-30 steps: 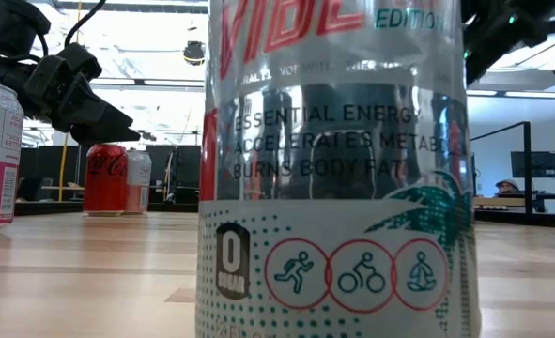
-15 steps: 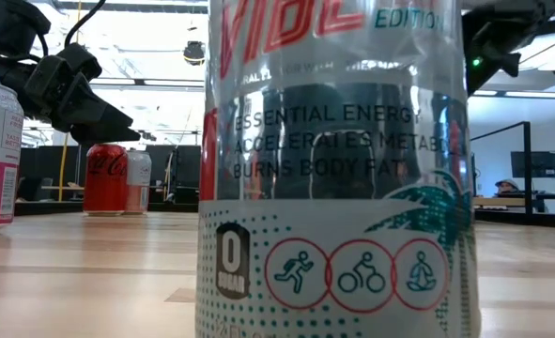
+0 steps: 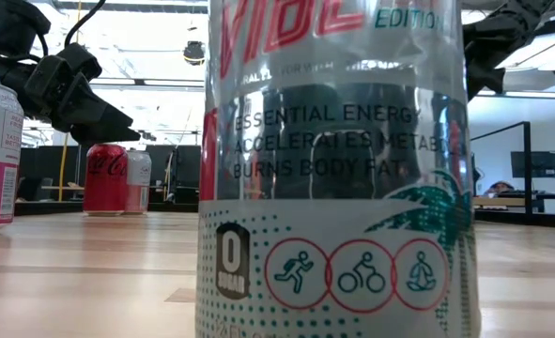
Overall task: Place canned beverage on shelf
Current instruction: Put the black pink soda can on the shelf
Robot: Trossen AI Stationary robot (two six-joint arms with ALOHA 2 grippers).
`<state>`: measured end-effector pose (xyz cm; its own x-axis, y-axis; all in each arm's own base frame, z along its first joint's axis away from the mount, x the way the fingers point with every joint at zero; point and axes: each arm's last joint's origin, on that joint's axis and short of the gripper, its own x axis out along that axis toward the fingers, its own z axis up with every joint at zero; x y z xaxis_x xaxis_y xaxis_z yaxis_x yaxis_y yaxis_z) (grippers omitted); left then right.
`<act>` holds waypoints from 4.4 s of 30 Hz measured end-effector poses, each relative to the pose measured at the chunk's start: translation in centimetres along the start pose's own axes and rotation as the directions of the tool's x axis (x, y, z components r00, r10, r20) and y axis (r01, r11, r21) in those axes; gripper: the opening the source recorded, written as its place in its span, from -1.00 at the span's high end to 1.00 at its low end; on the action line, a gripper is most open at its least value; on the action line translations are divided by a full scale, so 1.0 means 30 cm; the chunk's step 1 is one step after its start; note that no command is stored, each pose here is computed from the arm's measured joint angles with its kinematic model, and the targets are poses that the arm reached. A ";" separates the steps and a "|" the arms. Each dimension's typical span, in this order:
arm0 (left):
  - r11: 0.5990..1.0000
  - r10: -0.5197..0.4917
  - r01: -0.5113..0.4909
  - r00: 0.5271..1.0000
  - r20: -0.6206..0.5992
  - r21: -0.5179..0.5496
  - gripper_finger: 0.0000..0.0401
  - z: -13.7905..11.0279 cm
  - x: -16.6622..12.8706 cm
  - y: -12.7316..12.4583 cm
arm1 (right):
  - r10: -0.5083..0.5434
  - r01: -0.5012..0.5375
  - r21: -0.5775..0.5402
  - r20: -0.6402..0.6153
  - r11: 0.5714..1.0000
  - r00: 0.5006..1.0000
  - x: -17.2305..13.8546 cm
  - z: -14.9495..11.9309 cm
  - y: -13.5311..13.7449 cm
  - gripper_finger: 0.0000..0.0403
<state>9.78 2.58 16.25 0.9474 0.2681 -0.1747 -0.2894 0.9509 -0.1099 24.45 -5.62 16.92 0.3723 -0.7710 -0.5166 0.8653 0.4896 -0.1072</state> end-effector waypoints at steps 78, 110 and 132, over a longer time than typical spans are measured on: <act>1.000 0.001 -0.001 1.000 0.000 0.000 -0.49 0.000 0.000 0.000 | -0.154 0.134 -0.079 -0.374 0.988 0.914 0.119 0.156 -0.233 0.92; 1.000 0.001 -0.001 1.000 0.000 0.000 -0.49 0.000 0.000 0.000 | -0.180 0.155 -0.092 -0.491 0.984 0.852 0.071 0.283 -0.289 0.92; 1.000 0.001 -0.001 1.000 0.000 0.000 -0.49 0.000 0.000 0.000 | -0.222 0.208 -0.081 -0.427 0.975 0.877 0.096 0.305 -0.313 0.92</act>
<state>9.78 2.58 16.24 0.9471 0.2689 -0.1751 -0.2902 0.9506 -0.1101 20.47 -16.17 24.22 -0.0091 -0.6111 -0.7915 0.8939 0.3499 -0.2804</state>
